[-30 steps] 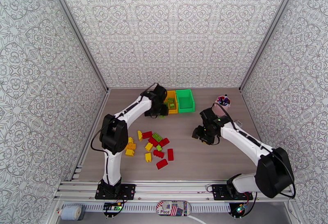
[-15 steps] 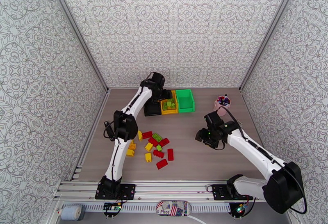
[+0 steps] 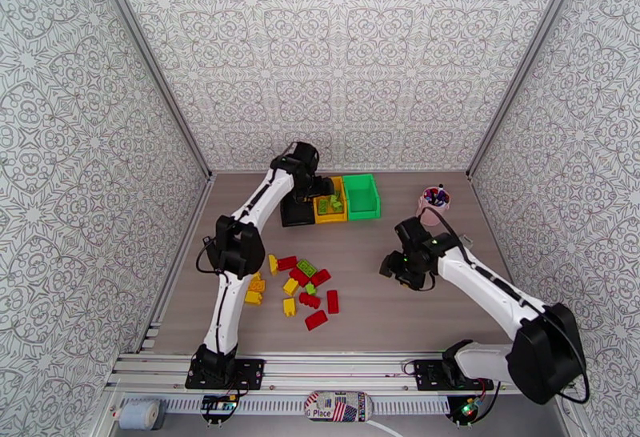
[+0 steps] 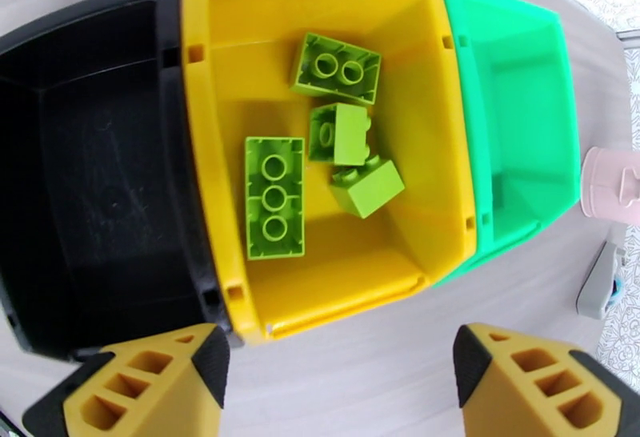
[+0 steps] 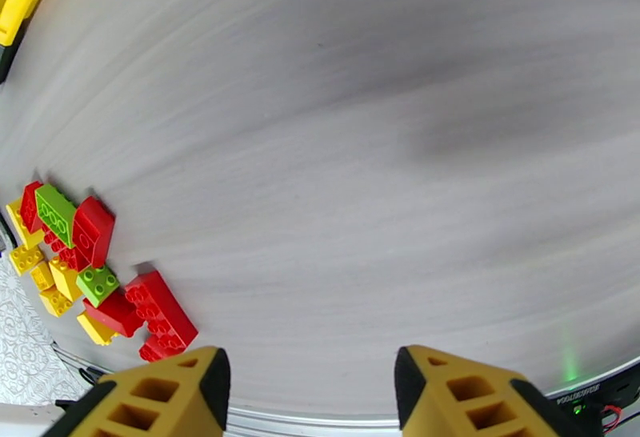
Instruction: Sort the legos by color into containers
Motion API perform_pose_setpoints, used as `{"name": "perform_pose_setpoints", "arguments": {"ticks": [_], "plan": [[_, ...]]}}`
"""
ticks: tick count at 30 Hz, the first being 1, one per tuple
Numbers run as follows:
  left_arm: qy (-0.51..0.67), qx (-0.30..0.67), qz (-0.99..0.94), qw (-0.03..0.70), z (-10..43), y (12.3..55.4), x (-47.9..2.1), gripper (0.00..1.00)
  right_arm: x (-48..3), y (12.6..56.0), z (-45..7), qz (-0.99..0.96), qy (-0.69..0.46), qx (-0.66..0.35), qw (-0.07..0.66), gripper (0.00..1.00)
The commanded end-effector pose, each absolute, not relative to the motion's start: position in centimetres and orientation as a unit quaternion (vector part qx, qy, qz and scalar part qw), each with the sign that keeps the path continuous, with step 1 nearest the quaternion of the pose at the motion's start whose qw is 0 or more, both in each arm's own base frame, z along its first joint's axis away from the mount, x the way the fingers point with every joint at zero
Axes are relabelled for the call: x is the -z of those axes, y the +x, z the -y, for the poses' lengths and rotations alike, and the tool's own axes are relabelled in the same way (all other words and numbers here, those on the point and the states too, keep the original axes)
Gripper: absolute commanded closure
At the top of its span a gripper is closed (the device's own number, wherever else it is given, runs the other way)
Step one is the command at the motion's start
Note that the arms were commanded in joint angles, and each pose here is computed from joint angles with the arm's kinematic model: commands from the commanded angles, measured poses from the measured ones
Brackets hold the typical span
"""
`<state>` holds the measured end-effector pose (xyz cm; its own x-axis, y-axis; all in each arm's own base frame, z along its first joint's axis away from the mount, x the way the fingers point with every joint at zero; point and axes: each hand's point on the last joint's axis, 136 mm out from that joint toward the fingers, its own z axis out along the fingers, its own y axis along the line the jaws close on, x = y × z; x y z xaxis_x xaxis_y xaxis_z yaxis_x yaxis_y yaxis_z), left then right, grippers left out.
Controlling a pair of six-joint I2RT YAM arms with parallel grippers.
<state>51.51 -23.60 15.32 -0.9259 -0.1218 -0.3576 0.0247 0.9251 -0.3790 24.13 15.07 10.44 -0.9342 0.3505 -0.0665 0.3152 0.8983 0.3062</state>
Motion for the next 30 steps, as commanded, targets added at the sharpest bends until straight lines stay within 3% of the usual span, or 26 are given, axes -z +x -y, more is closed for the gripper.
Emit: {"name": "perform_pose_setpoints", "arguments": {"ticks": [1, 10, 18, 30], "plan": [[-0.034, 0.18, -0.955, 0.233, 21.3, 50.5, -20.1, 0.19, -11.5, 25.7, -17.0, -0.978, 0.125, -0.153, 0.072, 0.39], [-0.077, 0.148, -0.96, 0.226, 15.9, 45.2, -20.4, 0.15, -10.3, 28.1, -23.6, -0.991, -0.004, -0.127, 0.039, 0.37], [-0.17, 0.145, -0.952, 0.208, 10.8, 36.7, -18.1, 0.15, -8.8, 28.9, -32.3, -0.986, -0.13, -0.107, 0.016, 0.36], [-0.259, 0.147, -0.938, 0.176, 7.8, 26.8, -14.3, 0.14, -6.9, 29.6, -41.5, -0.969, -0.213, -0.12, 0.015, 0.31]]}}
